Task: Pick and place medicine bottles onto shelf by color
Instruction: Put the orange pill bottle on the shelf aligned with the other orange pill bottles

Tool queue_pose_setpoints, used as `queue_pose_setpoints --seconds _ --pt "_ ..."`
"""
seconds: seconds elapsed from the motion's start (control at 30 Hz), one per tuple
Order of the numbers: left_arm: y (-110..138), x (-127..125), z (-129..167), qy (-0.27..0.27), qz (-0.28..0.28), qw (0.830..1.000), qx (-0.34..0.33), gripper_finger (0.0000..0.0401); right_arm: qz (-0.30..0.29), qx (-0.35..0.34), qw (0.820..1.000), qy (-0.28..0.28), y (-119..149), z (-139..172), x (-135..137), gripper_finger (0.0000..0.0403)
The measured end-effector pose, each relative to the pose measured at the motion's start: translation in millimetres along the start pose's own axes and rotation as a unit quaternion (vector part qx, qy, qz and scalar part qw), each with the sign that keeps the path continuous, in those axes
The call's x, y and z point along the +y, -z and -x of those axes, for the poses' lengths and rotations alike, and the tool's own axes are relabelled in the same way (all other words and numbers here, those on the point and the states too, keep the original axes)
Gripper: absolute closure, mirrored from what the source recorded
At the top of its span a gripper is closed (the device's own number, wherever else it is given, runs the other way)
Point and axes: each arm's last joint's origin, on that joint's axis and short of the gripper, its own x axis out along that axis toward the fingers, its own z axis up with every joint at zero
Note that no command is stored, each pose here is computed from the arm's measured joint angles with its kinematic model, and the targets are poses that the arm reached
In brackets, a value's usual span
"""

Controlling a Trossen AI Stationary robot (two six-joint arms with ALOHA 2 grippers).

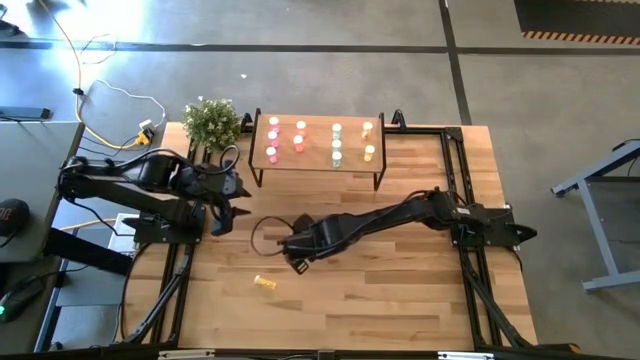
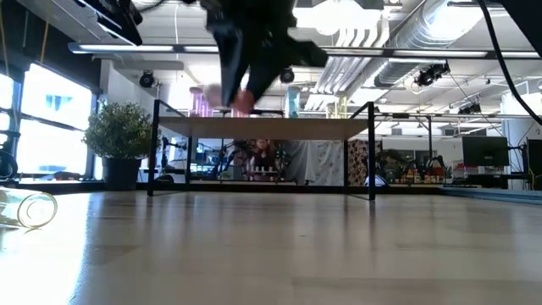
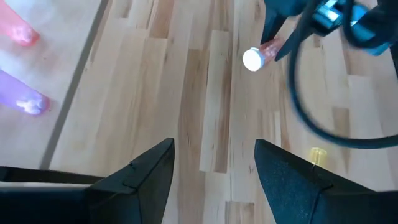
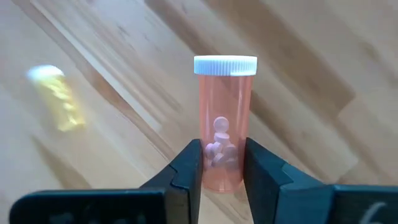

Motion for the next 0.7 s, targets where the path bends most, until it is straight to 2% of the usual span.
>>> queue_pose_setpoints --seconds 0.2,0.4,0.7 --pt "-9 0 15 0.003 0.002 1.000 -0.023 0.0188 0.028 -0.082 0.996 -0.008 -12 42 8 0.0325" --pt "-19 0 28 0.008 0.009 0.999 -0.052 0.0188 0.046 -0.150 0.988 -0.019 -12 61 11 0.0325" --pt "-25 -7 26 0.109 0.004 0.992 -0.061 0.0188 0.120 -0.203 0.970 -0.056 -16 73 21 0.0325"
